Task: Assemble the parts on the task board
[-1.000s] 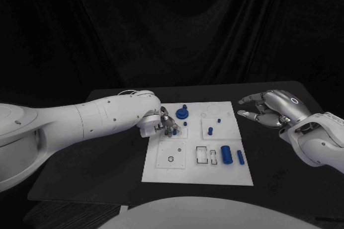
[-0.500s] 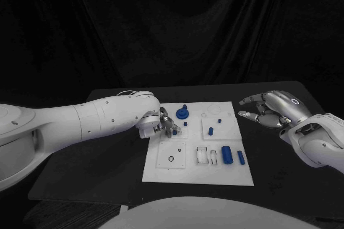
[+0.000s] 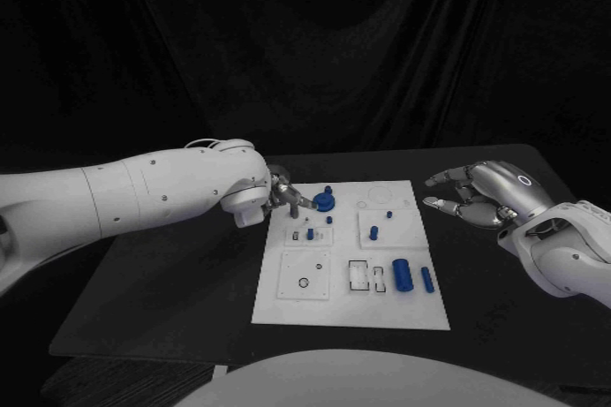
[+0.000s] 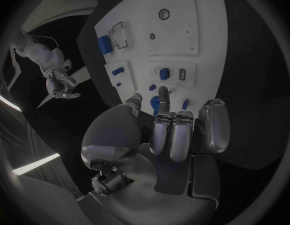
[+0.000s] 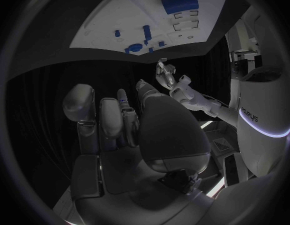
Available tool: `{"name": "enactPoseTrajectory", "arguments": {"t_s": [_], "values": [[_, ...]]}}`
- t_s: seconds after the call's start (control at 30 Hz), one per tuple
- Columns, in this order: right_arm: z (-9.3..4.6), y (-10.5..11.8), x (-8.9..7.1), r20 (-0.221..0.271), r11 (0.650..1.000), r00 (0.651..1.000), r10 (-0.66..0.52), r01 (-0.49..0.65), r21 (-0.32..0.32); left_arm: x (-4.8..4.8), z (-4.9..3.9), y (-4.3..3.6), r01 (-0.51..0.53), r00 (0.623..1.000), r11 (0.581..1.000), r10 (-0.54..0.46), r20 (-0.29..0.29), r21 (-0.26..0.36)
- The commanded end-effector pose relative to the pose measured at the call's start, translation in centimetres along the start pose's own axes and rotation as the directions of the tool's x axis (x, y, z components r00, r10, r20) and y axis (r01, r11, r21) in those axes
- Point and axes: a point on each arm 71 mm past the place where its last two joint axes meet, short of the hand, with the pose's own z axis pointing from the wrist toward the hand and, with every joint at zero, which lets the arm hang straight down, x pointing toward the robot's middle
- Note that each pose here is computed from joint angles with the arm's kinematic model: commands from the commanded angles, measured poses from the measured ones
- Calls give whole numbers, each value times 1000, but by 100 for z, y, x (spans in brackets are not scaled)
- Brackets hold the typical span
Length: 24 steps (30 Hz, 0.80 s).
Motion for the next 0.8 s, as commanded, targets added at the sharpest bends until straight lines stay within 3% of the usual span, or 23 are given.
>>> {"name": "enactPoseTrajectory", "arguments": {"t_s": [0.03,0.2,0.37,0.57,0.8], "values": [[0,-2,7,0,1000,1000,-1,1,4,-165,-51,-16,-42,997,999,40,60,25],[10,7,19,-9,1000,1000,0,0,1,-455,-34,21,-108,981,994,104,163,20],[8,17,20,-12,1000,1000,1,-1,-4,-618,65,101,-119,970,993,118,210,-11],[9,12,30,-25,1000,1000,1,-1,2,-639,201,202,-119,970,992,126,206,-49],[17,12,50,-38,1000,999,3,-3,17,-494,453,303,-115,976,992,123,179,-52]]}}
